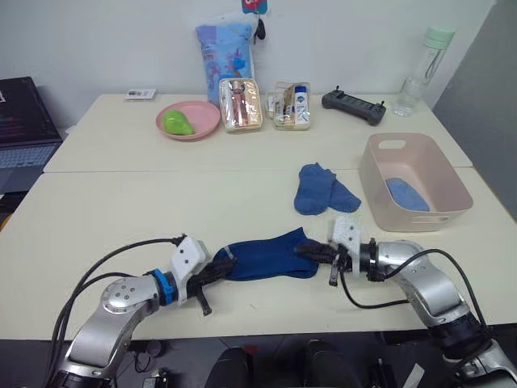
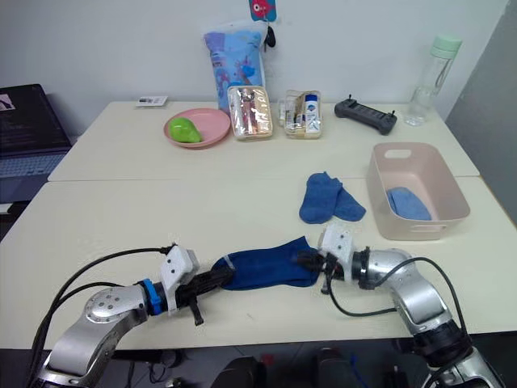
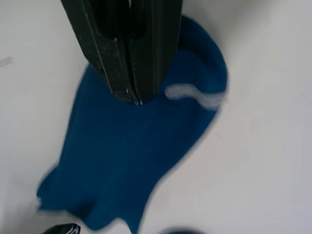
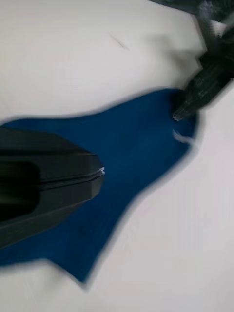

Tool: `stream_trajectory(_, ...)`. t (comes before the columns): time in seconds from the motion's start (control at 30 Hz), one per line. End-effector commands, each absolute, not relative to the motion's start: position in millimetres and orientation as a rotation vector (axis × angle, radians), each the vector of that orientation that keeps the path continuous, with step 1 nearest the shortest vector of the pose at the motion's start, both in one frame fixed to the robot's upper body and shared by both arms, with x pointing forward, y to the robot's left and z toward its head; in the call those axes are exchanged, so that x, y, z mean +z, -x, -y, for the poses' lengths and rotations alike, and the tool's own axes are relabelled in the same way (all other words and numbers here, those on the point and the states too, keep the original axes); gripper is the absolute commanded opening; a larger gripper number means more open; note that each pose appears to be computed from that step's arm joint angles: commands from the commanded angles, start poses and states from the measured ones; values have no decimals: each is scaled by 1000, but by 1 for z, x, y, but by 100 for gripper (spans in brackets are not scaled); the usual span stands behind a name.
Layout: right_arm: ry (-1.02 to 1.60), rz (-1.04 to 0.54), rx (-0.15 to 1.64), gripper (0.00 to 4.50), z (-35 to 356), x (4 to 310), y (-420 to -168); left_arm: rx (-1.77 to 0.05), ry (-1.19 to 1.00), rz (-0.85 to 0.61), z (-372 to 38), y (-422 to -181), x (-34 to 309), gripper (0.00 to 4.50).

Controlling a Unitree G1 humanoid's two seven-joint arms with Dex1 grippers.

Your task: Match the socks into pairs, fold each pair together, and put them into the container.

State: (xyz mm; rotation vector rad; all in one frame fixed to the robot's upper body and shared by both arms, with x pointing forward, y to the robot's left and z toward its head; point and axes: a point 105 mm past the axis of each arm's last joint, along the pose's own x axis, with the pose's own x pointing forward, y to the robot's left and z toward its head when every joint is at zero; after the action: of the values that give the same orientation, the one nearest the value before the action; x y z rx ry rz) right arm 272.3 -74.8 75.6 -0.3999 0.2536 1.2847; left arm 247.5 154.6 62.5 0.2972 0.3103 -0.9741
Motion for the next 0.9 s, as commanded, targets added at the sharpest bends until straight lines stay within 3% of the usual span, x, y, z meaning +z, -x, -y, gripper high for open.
stream_trajectory(0.03, 520, -302, 1304, 0, 83, 63, -271, -981, -350, -371, -160, -244, 51, 3)
stream_trajectory(0.37, 540, -360, 1239, 0, 126, 75, -280, -927, -293, -361, -182, -244, 60, 3)
stream_trajectory(0.5, 372, -284, 1244, 0, 124, 107, -279, -895, -183, -254, -187, -251, 92, 20)
stream_trajectory(0.63, 309, -239, 1119, 96, 146, 129, -292, -743, -38, -180, -215, -262, 119, 128)
stream_trajectory(0.9, 264, -296, 927, 383, 192, 116, -302, -432, -44, -143, -275, -258, 116, 396)
